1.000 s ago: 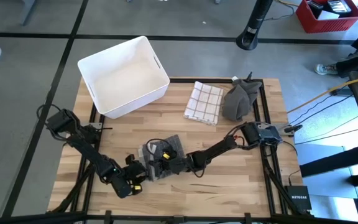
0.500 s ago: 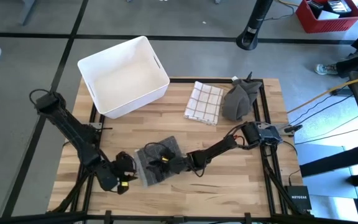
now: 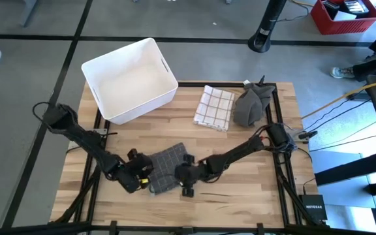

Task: Fold towel
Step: Fold the gray checkered towel

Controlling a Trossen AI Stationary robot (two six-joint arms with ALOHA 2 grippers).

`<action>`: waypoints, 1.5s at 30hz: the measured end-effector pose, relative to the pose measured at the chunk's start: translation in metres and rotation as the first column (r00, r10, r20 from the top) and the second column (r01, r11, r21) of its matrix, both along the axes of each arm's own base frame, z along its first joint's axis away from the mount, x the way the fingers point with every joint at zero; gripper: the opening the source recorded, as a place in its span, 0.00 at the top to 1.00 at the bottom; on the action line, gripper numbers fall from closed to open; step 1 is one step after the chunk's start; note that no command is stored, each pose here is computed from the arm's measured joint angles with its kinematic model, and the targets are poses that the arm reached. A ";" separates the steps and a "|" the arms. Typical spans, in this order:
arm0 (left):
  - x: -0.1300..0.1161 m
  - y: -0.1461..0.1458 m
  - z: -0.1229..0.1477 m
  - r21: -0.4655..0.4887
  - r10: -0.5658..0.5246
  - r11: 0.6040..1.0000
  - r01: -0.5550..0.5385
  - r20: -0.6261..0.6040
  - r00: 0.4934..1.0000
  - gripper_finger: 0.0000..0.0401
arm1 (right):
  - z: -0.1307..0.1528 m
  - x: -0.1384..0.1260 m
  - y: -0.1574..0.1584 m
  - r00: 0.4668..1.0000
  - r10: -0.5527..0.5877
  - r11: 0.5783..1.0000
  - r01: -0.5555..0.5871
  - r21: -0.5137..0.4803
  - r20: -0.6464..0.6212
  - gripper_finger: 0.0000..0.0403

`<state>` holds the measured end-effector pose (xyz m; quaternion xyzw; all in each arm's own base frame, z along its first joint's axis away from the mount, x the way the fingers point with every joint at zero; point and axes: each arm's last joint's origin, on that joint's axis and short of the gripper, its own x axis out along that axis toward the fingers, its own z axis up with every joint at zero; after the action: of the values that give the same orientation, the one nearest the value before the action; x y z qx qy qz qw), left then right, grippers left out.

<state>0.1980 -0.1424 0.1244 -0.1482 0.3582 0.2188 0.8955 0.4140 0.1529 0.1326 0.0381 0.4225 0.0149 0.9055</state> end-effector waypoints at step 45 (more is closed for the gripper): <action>0.039 0.091 -0.017 0.192 0.251 0.962 -0.195 -0.338 0.907 0.66 | 0.110 -0.135 -0.135 0.871 -0.479 0.756 0.345 -0.556 -0.111 0.57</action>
<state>0.2374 -0.0515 0.1076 -0.0765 0.4785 0.3703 0.7925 0.2790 0.0178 0.2423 -0.1136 0.5002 -0.3057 0.8022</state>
